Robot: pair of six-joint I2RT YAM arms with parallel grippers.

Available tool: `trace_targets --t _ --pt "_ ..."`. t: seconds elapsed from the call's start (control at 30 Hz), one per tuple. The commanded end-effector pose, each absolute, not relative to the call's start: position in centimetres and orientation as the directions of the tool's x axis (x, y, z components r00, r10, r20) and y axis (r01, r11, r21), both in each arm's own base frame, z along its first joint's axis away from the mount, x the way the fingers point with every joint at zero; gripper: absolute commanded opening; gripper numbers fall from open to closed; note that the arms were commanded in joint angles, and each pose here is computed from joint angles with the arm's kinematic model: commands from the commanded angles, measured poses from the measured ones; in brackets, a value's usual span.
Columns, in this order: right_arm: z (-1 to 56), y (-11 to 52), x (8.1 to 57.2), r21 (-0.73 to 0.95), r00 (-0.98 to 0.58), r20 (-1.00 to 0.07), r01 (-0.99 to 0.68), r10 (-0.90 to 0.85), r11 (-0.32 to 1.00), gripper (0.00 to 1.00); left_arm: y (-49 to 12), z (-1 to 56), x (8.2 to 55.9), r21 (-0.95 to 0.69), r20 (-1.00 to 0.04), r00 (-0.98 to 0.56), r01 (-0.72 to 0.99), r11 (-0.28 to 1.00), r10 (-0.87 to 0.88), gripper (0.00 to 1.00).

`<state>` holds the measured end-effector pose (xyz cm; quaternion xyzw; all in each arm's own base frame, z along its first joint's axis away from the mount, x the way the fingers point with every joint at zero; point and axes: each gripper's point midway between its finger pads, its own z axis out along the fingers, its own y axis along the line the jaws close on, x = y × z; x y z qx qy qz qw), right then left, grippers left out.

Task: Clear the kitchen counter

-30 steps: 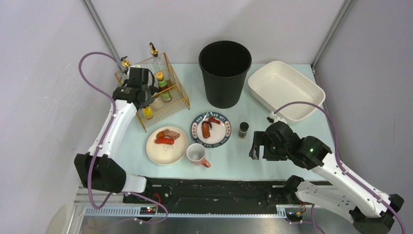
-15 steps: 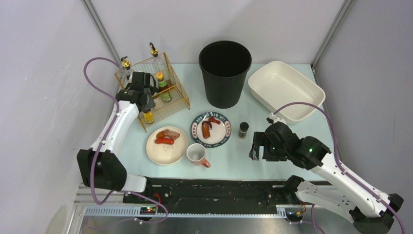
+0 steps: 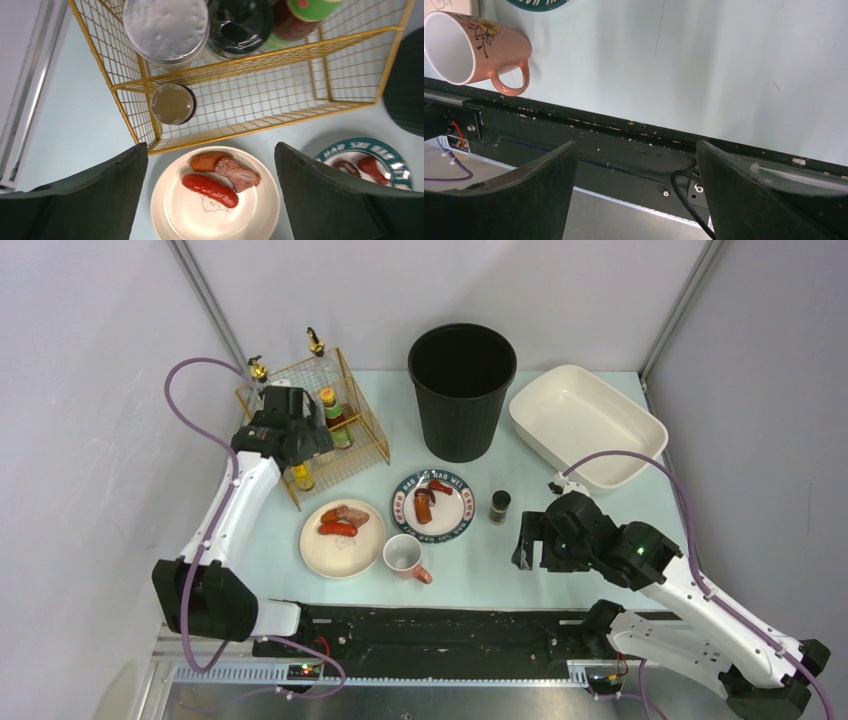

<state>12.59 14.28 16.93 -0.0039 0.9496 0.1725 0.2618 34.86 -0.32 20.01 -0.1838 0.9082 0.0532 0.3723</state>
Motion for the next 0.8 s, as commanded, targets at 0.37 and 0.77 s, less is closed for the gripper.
trace_targets --t 0.37,0.77 --pt "17.1 13.5 13.0 0.318 -0.840 -0.530 -0.071 0.115 0.945 0.92 -8.3 29.2 31.5 -0.280 -0.803 -0.546 -0.008 0.960 -0.239 1.00" --pt "17.2 12.3 13.0 0.313 -0.828 -0.533 -0.005 0.171 0.950 0.92 -18.1 31.4 29.1 -0.256 -0.831 -0.553 0.288 0.923 -0.058 1.00"
